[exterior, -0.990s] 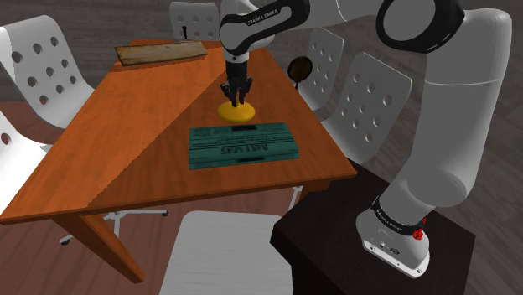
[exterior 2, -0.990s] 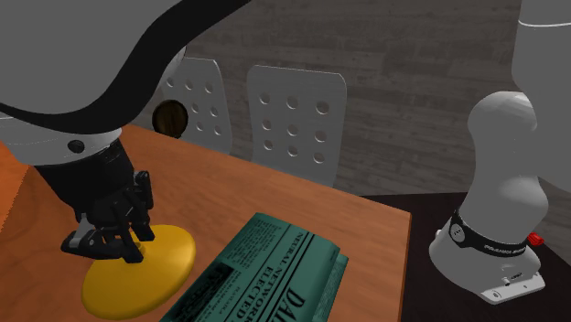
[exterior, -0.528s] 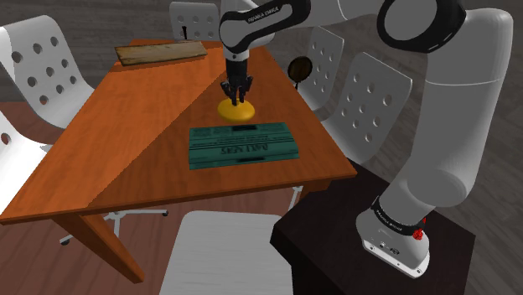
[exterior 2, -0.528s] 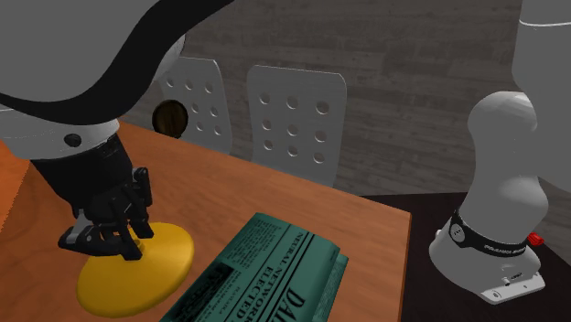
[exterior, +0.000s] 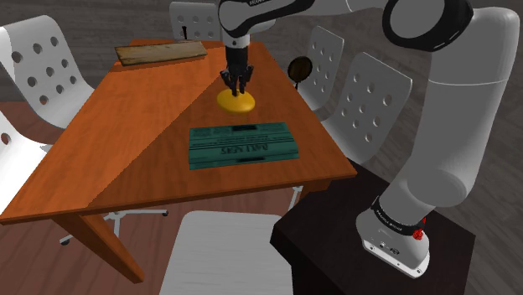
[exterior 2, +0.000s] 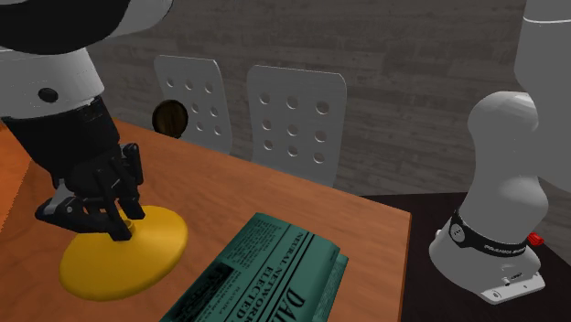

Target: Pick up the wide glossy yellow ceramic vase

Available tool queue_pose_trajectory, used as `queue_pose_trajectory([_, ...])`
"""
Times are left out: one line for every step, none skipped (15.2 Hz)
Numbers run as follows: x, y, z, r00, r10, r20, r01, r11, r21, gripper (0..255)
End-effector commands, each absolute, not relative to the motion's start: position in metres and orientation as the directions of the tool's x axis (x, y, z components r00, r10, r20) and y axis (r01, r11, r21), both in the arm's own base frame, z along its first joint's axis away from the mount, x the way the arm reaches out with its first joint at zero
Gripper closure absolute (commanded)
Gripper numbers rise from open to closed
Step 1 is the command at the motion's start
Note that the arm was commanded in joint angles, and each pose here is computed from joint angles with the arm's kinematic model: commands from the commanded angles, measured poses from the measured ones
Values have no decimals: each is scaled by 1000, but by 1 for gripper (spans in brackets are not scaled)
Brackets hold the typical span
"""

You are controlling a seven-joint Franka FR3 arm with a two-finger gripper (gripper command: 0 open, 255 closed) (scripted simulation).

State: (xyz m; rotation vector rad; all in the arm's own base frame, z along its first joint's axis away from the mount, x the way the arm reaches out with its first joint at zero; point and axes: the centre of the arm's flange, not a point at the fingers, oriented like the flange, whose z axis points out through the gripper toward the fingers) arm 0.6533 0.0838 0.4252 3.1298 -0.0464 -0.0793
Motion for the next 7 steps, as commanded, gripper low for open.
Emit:
queue_pose_trajectory([653, 85, 436, 998, -30, -51, -29, -1000, 11, 255])
queue_pose_trajectory([653, 85, 442, 998, -30, -51, -29, -1000, 11, 255])
queue_pose_trajectory([653, 85, 447, 998, -30, -51, -29, -1000, 11, 255])
queue_pose_trajectory([653, 85, 452, 998, -30, -51, -29, -1000, 11, 255])
queue_pose_trajectory([653, 85, 458, 998, -30, -51, -29, -1000, 11, 255])
queue_pose_trajectory([653, 85, 458, 998, -30, -51, -29, -1000, 11, 255])
queue_pose_trajectory([653, 85, 458, 998, -30, -51, -29, -1000, 11, 255])
